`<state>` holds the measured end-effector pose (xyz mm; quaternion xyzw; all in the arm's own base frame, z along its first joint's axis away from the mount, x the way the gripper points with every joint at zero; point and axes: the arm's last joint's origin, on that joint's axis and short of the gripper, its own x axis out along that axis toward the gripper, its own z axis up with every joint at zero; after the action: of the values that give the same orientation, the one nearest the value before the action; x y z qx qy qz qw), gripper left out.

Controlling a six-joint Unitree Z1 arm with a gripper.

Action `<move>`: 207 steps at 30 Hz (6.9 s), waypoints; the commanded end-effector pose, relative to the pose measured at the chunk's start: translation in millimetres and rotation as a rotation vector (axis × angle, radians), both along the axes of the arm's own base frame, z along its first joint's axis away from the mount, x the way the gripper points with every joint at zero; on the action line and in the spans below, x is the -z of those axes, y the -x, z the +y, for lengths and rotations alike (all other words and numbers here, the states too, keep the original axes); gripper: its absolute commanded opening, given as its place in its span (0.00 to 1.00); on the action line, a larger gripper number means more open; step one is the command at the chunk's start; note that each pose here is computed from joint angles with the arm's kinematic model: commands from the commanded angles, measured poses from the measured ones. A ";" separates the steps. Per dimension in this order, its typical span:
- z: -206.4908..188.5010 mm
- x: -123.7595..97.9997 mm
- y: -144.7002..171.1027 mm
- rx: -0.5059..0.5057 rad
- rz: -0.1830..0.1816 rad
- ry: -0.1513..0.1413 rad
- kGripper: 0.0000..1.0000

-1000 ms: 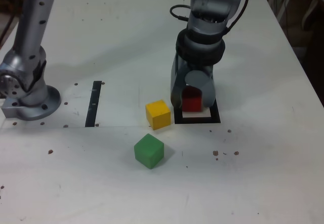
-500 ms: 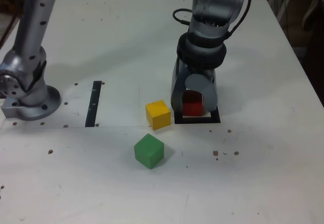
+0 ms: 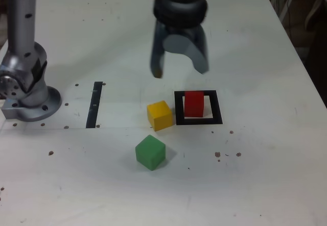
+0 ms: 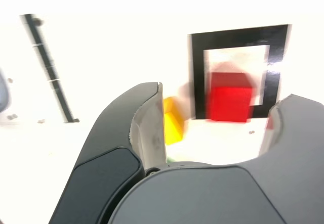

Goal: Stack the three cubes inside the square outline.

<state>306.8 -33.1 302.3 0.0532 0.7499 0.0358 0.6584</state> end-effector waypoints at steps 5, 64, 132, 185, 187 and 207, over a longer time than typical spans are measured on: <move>-10.8 -9.8 49.0 -0.043 0.013 0.026 1.00; -41.4 94.2 28.4 -0.065 0.090 0.045 0.53; -38.2 79.5 41.7 0.026 0.038 0.119 0.99; -30.3 68.8 43.3 0.022 0.062 0.052 0.17; -30.1 54.7 41.6 0.020 0.062 0.040 0.17; -31.4 -11.4 -40.1 0.086 -0.001 0.017 0.17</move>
<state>342.7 -64.8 316.7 0.0777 0.7430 0.0010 0.6648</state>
